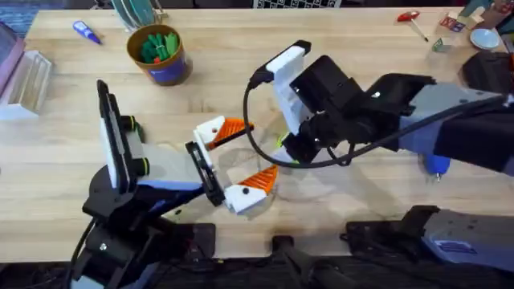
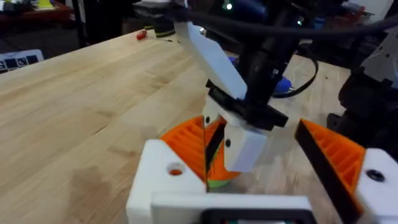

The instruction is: Pick up the gripper from the table and insert it into the empty holder that is missing its gripper. Then pick up a screw, insert it into the mounting hole, and use the screwdriver to tighten it. Finally, clean up the table by picking up the vegetable and placing it into the bucket.

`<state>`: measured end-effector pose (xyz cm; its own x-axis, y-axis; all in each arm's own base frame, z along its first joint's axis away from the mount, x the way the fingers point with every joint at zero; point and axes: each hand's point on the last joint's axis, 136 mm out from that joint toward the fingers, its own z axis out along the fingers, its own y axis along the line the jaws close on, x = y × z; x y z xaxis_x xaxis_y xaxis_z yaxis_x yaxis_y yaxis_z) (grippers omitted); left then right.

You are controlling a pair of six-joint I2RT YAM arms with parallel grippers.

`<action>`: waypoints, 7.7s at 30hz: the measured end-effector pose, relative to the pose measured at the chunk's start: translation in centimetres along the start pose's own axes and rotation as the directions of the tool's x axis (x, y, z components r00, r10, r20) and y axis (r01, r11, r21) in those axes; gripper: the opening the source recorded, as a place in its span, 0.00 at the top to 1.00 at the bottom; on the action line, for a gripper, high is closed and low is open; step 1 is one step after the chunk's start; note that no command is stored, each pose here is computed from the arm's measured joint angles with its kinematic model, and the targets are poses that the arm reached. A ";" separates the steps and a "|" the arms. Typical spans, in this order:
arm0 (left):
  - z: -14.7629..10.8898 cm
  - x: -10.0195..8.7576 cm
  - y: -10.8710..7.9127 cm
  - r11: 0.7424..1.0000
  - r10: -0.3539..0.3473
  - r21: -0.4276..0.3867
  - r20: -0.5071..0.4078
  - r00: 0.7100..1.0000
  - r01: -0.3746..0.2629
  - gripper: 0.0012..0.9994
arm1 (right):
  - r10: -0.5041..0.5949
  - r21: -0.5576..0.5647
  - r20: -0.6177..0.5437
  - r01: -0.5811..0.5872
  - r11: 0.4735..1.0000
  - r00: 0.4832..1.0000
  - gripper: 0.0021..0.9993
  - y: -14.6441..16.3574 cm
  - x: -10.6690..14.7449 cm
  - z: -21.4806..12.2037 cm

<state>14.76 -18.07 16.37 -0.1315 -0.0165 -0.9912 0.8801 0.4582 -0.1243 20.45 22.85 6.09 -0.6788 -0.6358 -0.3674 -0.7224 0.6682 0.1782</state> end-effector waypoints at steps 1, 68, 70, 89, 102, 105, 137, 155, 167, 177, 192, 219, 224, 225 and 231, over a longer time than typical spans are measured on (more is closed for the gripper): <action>0.0 0.0 0.0 1.000 0.000 0.000 0.000 1.000 0.000 0.09 | -0.003 -0.001 -0.003 0.003 1.000 1.000 0.73 0.1 0.0 0.1; 0.0 0.0 0.0 1.000 0.000 0.000 0.000 1.000 0.000 0.09 | -0.231 -0.110 0.044 0.235 0.966 0.972 1.00 11.2 -14.0 -11.5; 0.0 0.0 0.0 1.000 0.000 0.000 0.000 1.000 0.000 0.09 | -0.237 -0.112 0.047 0.241 0.964 0.970 1.00 11.4 -14.0 -11.6; 0.0 0.1 0.0 1.000 -0.012 0.001 -0.003 1.000 0.012 0.09 | -0.241 -0.121 0.027 0.242 0.963 0.970 1.00 11.7 -14.1 -10.5; 0.0 0.1 0.0 1.000 -0.006 0.002 -0.002 1.000 0.006 0.09 | -0.238 -0.161 0.006 0.235 0.958 0.971 1.00 12.2 -13.7 -10.1; 0.0 0.1 0.0 1.000 -0.007 0.002 -0.002 1.000 0.007 0.09 | -0.238 -0.167 0.006 0.235 0.957 0.971 1.00 12.3 -13.8 -9.9; 0.0 0.0 0.0 1.000 -0.005 0.003 -0.002 1.000 0.005 0.09 | -0.242 -0.106 -0.011 0.239 0.965 0.970 1.00 11.4 -13.7 -9.7; 0.0 0.0 0.0 1.000 -0.002 0.002 -0.002 1.000 0.002 0.09 | -0.241 -0.120 -0.013 0.238 0.964 0.970 0.45 11.6 -13.5 -9.8; 0.0 0.0 0.0 1.000 -0.002 0.002 -0.002 1.000 0.002 0.09 | -0.153 -0.078 0.012 0.153 0.985 0.988 0.09 7.7 -13.9 -12.0; 0.0 0.0 0.0 1.000 -0.002 0.003 -0.002 1.000 0.002 0.09 | 0.032 -0.104 0.014 -0.030 0.994 0.999 0.09 2.1 -10.6 -16.8; 0.0 0.0 0.0 1.000 -0.002 0.002 -0.002 1.000 0.002 0.09 | 0.160 -0.151 0.308 -0.118 0.981 0.938 0.09 2.4 -1.9 -20.4; 0.0 0.0 0.0 1.000 0.002 0.003 -0.002 1.000 -0.002 0.99 | 0.445 -0.102 0.225 -0.434 0.895 0.866 0.08 -3.3 -0.6 -14.5; 0.0 0.0 0.0 1.000 0.002 0.003 -0.002 1.000 -0.002 0.99 | 0.629 0.013 0.179 -0.641 0.768 0.757 0.08 -10.7 1.7 -12.7; 0.0 0.0 0.0 1.000 0.002 0.003 -0.002 1.000 -0.002 0.99 | 0.658 0.035 0.181 -0.674 0.738 0.731 0.08 -12.4 2.4 -12.6; 0.0 0.0 0.0 1.000 0.002 0.003 -0.002 1.000 -0.002 0.99 | 0.743 0.221 0.248 -0.783 0.581 0.622 0.08 -20.9 6.9 -15.0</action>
<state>14.72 -18.09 16.33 -0.1304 -0.0138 -0.9914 0.8815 0.4560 -0.1223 28.92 -1.28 13.55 -0.9258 0.1971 -0.3225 0.1410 0.9718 0.1892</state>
